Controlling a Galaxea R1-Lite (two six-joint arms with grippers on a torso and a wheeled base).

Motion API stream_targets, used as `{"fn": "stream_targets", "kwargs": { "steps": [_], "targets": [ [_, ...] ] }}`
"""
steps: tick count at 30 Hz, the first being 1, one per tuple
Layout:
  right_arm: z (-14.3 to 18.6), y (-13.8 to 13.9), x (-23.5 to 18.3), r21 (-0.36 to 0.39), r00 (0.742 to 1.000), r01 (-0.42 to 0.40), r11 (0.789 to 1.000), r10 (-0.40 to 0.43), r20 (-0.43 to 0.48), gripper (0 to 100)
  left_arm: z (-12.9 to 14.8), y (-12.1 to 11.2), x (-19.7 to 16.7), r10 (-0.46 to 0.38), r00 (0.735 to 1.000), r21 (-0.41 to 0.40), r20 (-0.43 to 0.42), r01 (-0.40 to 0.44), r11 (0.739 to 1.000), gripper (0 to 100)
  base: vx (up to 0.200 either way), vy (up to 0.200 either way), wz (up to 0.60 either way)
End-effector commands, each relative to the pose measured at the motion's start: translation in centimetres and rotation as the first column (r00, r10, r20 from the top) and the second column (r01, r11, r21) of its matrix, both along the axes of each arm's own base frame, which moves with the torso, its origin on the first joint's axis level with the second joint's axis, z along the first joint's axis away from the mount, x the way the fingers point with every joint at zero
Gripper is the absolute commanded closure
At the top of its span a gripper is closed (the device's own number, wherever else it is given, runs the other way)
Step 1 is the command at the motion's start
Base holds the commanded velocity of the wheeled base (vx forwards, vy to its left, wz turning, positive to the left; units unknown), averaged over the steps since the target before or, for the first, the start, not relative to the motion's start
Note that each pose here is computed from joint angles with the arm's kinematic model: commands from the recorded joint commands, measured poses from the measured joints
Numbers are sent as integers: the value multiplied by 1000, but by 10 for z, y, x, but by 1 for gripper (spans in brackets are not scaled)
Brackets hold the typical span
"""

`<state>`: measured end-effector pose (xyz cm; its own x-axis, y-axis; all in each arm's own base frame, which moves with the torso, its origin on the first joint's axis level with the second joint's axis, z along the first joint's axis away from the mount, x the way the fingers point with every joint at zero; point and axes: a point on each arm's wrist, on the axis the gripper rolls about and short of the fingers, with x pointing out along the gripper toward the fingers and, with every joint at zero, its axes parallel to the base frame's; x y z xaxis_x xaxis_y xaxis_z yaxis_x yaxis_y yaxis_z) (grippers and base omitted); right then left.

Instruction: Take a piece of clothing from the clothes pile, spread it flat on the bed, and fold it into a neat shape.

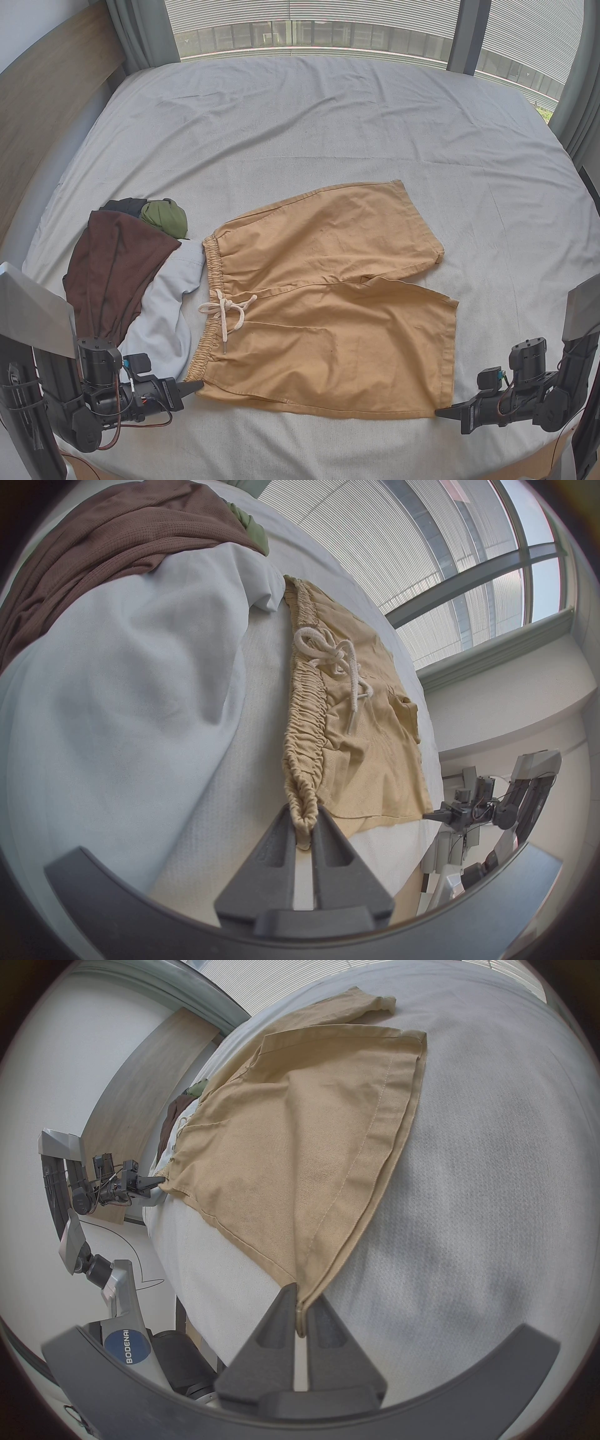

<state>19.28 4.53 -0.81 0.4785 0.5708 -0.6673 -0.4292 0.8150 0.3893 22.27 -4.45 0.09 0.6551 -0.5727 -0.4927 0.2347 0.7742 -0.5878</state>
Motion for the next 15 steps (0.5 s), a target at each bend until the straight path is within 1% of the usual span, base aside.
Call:
{"fn": "stream_targets", "kwargs": {
  "steps": [1,5,7,14,15],
  "targets": [
    [1,-1,-5,-2,1000,-2,1000,2,-11,100,-7,3,-3,3,999,18,-34,-3,1000,100,0,0,0],
    [6,0,-4,5,1000,-4,1000,4,23,100,-6,3,0,-3,1000,22,-8,3,1000,100,0,0,0],
    [11,2,-3,10,998,-11,1000,10,55,100,-3,3,2,-4,1000,21,10,4,1000,100,0,0,0],
    [19,2,1,34,992,-17,999,13,123,100,10,0,9,-12,995,12,94,11,1000,100,0,0,0],
    [21,1,3,39,989,-14,999,8,150,100,13,0,11,-8,994,6,107,7,1000,100,0,0,0]
  ]
}}
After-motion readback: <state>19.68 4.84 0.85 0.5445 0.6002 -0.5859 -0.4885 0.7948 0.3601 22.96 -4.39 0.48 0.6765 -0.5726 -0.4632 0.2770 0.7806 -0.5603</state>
